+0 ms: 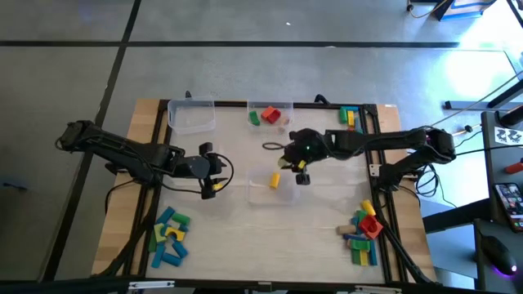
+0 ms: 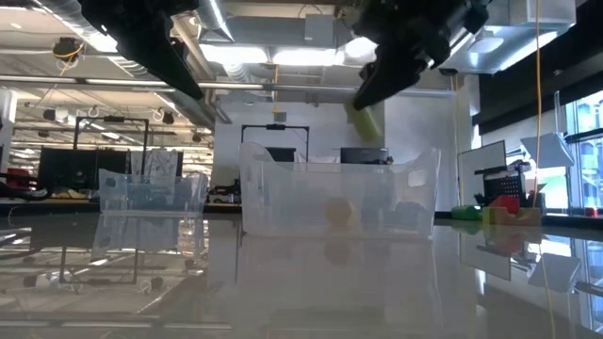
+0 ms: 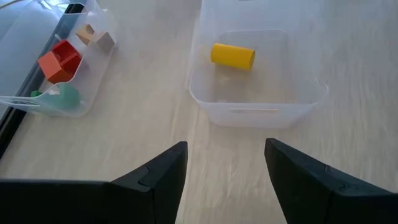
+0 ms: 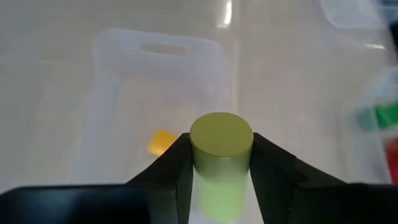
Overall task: Sort blocks by size
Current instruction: Put the light green cylindrical block into the bottom transparent bin
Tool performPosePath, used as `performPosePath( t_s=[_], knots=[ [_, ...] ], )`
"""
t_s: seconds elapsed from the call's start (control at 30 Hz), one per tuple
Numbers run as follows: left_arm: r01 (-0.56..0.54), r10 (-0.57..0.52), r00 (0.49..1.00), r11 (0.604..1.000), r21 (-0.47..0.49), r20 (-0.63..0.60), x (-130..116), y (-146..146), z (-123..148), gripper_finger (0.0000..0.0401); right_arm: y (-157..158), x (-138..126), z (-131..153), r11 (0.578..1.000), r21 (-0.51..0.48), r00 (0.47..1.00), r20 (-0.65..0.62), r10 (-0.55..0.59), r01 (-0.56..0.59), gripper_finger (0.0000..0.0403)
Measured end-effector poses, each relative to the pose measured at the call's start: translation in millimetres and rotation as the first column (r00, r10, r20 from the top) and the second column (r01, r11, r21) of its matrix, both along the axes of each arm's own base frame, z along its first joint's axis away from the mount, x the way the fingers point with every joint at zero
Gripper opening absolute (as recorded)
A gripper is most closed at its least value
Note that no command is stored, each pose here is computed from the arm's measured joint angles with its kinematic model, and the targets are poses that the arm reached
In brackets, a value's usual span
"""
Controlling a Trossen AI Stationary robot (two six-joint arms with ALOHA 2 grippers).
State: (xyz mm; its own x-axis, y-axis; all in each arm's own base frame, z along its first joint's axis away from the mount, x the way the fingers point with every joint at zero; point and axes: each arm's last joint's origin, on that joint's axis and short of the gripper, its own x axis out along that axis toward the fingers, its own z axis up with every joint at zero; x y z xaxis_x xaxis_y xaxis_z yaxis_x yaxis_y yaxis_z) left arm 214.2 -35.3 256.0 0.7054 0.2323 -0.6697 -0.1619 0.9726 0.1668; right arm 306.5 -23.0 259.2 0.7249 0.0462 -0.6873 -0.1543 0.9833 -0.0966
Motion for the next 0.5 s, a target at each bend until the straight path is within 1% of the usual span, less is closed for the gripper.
performPosePath(
  t_s=[0.17,0.27,0.5],
  knots=[
    [-0.002,0.002,1.0,1.0,-0.003,0.003,0,0,0,0.021,17,7,-7,0.999,0.016,0.999,-0.005,0.041,-0.041,0.0128],
    [-0.013,0.013,1.0,1.0,-0.016,0.014,1,0,1,0.021,25,13,-19,0.998,0.018,0.997,-0.047,0.064,-0.063,0.0126],
    [-0.031,0.031,0.999,0.999,-0.036,0.018,0,0,1,0.021,32,24,-48,0.998,-0.006,0.988,-0.146,0.055,-0.057,0.0131]
  ],
)
